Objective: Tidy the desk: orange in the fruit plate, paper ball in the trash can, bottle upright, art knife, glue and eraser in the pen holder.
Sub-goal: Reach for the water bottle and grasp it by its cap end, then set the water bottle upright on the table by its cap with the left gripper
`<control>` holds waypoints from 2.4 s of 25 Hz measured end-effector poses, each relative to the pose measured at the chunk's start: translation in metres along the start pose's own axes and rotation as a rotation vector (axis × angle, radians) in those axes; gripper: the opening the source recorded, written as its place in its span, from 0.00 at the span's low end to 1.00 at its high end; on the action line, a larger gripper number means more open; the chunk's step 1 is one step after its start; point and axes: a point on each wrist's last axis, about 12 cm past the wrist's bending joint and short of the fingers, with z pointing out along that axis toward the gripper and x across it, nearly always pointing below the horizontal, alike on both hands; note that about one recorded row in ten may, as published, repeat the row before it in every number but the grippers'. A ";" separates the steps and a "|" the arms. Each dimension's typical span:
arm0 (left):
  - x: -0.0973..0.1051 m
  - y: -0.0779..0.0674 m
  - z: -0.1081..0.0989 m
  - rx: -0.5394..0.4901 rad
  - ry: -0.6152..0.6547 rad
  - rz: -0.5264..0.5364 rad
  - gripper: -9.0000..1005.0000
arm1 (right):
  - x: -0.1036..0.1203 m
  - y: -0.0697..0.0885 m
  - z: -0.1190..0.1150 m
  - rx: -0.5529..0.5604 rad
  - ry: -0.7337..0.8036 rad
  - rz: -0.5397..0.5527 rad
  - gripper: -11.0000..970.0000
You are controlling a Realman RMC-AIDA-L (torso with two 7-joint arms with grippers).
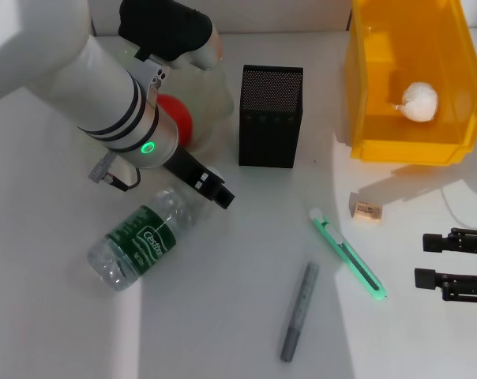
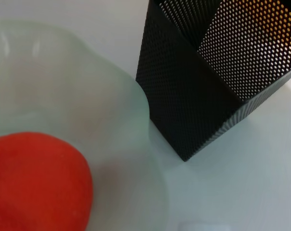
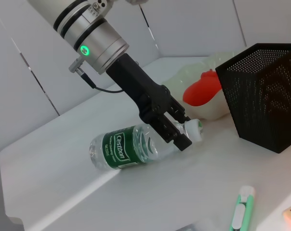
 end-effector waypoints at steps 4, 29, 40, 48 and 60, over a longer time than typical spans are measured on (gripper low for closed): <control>0.002 -0.001 0.001 -0.002 0.000 0.030 0.74 | 0.000 0.000 0.000 0.001 0.000 0.000 0.74; 0.035 -0.010 -0.043 0.037 -0.306 0.062 0.45 | 0.002 -0.001 -0.004 0.026 -0.034 0.021 0.74; 0.091 0.016 -0.068 0.140 -0.626 -0.016 0.45 | -0.003 0.001 -0.004 0.018 -0.085 0.033 0.74; 0.140 0.031 -0.071 0.253 -0.831 0.019 0.45 | -0.008 0.006 0.004 -0.059 -0.106 0.028 0.74; 0.188 0.058 -0.070 0.371 -0.986 -0.034 0.45 | -0.013 0.006 0.011 -0.076 -0.114 0.022 0.74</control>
